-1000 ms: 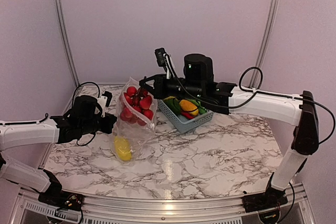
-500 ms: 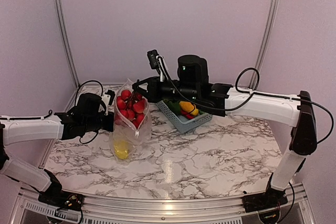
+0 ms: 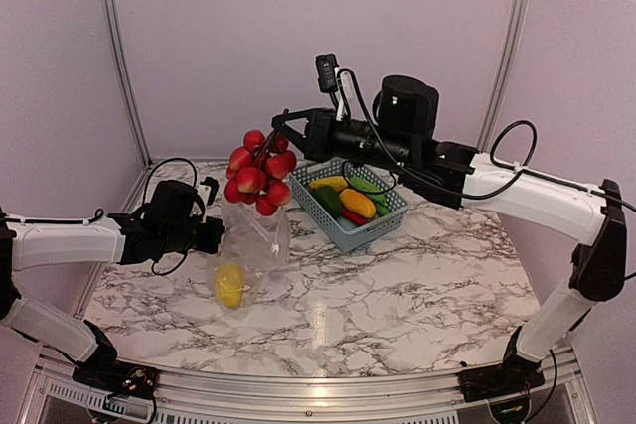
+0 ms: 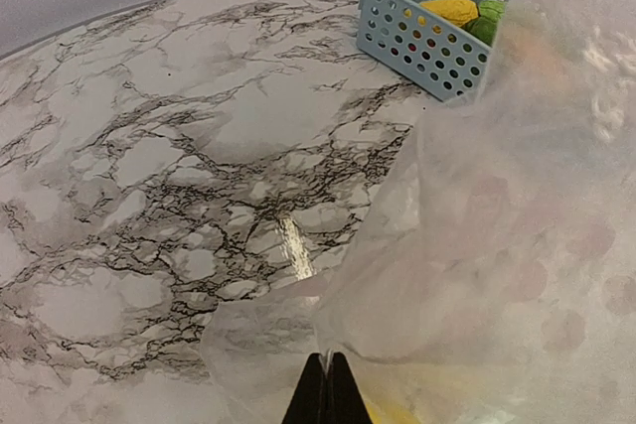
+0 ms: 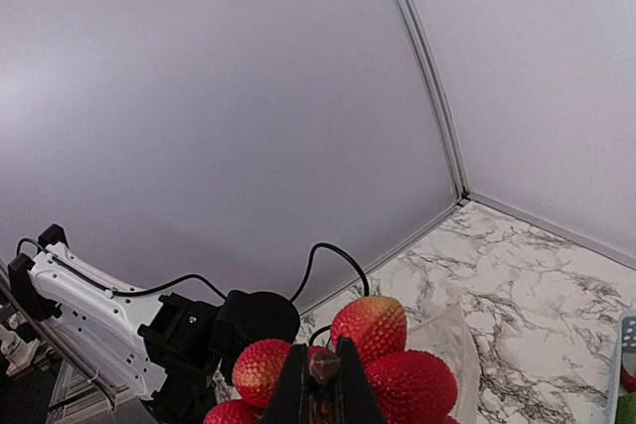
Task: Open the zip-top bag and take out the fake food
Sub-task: Pick up the fake fruit from the zipper food storage bag, then place the fake fruit in the bin.
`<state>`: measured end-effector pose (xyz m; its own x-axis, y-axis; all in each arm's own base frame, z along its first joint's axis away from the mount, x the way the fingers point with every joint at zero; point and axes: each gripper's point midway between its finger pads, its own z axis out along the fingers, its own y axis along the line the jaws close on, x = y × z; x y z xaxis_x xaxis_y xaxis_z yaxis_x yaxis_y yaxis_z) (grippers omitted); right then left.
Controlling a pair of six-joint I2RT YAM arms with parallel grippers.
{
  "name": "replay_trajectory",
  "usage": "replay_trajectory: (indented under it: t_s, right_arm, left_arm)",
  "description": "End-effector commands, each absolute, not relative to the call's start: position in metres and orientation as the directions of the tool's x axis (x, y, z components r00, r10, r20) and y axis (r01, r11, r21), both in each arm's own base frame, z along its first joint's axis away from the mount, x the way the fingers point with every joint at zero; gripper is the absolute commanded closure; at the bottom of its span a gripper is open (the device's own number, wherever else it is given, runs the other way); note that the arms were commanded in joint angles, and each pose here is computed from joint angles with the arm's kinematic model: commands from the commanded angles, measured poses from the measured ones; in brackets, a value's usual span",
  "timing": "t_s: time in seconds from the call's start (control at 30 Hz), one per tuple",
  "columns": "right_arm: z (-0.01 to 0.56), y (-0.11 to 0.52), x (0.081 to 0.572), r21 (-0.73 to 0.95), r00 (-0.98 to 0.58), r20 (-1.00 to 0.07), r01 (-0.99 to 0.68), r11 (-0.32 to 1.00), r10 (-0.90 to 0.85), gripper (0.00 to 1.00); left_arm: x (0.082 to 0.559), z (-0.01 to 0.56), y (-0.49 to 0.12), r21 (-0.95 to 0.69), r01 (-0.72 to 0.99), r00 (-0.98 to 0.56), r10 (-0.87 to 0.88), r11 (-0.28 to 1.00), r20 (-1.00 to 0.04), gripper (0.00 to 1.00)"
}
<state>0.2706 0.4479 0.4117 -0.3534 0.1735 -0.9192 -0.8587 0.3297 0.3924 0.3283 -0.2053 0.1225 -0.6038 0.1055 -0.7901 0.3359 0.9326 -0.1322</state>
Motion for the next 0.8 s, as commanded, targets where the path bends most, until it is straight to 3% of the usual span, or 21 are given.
replay_trajectory:
  t_s: [0.0,0.77]
  right_arm:
    - [0.434,0.437,0.273,0.371,-0.307,-0.924,-0.866,0.336,0.230,1.00]
    - [0.467,0.380,0.302,0.309,-0.211,-0.947,-0.803,0.510,0.241,1.00]
  left_arm:
    - [0.327,0.122,-0.204,-0.127,0.330,-0.612,0.110,0.935,-0.783,1.00]
    - [0.323,0.122,-0.199,-0.127,0.324,-0.607,0.103,0.937,-0.788,1.00]
